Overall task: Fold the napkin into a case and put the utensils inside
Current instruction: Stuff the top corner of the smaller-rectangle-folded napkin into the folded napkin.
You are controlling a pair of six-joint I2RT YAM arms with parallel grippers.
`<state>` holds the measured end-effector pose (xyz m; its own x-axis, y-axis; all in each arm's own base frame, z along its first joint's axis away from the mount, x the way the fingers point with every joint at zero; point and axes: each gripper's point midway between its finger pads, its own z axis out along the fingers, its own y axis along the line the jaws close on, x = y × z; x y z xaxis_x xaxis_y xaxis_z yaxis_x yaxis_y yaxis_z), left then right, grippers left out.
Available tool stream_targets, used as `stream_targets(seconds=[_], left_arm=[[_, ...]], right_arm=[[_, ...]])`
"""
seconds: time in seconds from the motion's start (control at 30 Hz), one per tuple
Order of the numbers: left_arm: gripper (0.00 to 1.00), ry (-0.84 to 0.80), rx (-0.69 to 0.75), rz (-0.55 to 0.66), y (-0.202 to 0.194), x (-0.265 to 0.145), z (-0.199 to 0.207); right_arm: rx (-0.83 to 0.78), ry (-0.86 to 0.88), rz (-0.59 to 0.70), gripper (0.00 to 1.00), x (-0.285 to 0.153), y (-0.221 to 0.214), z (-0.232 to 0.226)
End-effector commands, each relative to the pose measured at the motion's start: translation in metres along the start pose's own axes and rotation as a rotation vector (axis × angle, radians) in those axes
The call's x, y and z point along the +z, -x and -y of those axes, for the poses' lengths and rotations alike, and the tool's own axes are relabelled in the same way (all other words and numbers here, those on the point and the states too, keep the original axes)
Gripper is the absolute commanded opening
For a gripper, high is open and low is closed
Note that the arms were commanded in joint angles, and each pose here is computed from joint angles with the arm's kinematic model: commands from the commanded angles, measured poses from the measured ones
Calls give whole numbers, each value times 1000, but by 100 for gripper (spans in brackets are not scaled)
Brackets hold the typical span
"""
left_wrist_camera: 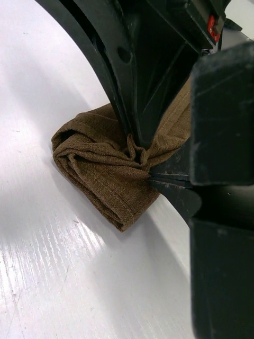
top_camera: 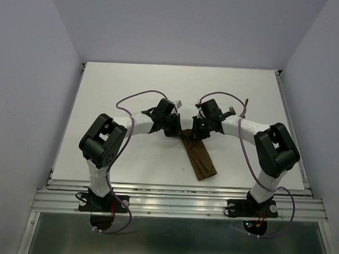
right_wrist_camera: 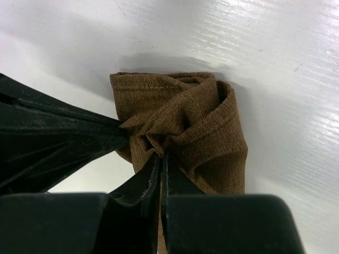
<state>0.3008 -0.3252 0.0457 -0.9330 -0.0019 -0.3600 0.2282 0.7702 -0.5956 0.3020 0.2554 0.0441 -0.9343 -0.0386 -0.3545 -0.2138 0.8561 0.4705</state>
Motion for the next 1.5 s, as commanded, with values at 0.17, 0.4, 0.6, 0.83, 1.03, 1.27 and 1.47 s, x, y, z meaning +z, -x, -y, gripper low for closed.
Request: stream_targets(seconds=[0.17,0.4,0.6,0.83,1.03,1.27,1.47], left_arm=[[0,-68,24,45,15,-12,21],[0,-54,21,43,12,-12,17],[0,-27,-12,39,9,-9,7],[0,-9,-30,33,6,-6,0],[0,-4,-38,30,6,-5,-3],[0,-10,-44,34,8,-4,0],[0,-18,-51,35,9,-4,1]], right_arm=[[-6,7,32,1,6,20,-20],[23,-11,101,1,-4,36,-23],[-8,-12,104,1,-19,25,-21],[-24,-30,118,1,-32,16,-16],[-56,-41,102,1,-36,13,-13],[-118,-45,30,1,-35,4,-11],[-115,-120,-1,1,-26,-2,7]])
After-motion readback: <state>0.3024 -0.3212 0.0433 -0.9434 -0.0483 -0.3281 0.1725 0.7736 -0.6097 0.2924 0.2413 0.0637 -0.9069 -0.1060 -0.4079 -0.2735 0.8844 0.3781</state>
